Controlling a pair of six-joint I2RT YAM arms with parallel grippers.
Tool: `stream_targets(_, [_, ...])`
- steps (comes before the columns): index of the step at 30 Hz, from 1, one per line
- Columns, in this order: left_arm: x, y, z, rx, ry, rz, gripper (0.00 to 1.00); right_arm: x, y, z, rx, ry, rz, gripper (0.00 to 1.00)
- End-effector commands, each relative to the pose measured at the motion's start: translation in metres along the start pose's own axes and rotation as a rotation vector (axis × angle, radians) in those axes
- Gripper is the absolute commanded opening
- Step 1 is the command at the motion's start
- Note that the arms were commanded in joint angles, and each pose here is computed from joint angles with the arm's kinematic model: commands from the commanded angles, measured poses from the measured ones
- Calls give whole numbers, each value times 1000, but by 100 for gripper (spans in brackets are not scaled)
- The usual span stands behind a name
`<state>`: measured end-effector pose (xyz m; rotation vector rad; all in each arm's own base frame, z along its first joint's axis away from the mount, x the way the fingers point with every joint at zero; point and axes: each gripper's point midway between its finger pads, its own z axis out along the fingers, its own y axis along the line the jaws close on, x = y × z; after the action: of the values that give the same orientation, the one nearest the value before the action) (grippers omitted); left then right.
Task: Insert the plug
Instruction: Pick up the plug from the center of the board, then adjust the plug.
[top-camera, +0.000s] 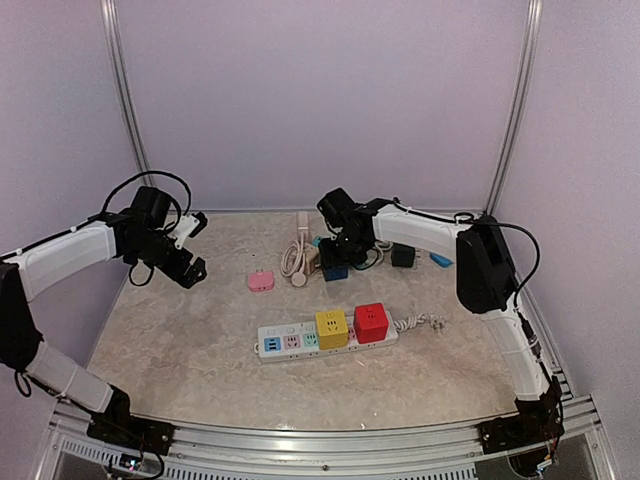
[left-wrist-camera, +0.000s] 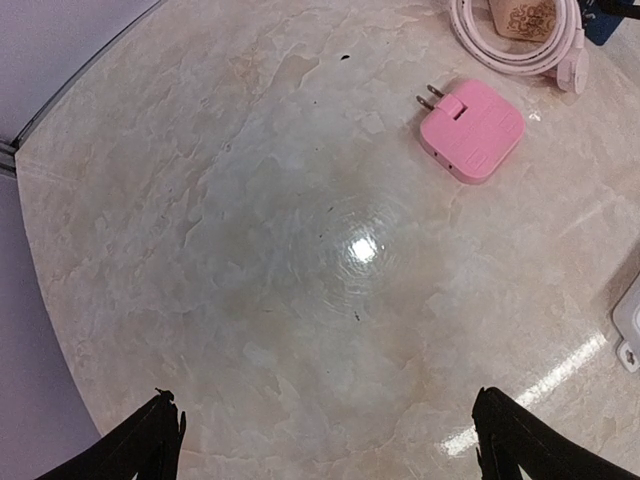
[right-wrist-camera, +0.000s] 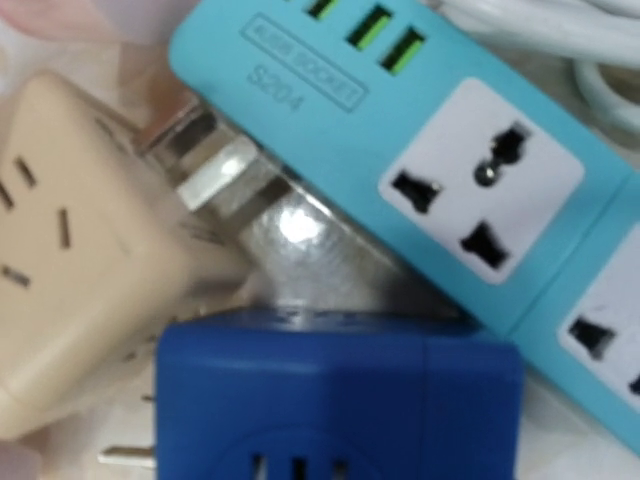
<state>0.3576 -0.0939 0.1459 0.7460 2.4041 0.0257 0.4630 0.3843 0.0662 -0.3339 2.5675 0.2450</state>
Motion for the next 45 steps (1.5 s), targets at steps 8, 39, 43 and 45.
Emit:
stream_targets(8, [-16, -10, -48, 97, 39, 150, 99, -49, 64, -181, -385, -321, -171, 0])
stream_targets(39, [-68, -142, -325, 104, -551, 1169, 99, 77, 211, -456, -683, -1463, -1260, 0])
stream_targets(43, [-65, -159, -332, 10, -744, 1332, 99, 78, 215, -464, -702, -1497, -1274, 0])
stream_targets(45, [-67, -169, -332, -25, -817, 1364, 99, 81, 217, -465, -710, -1505, -1290, 0])
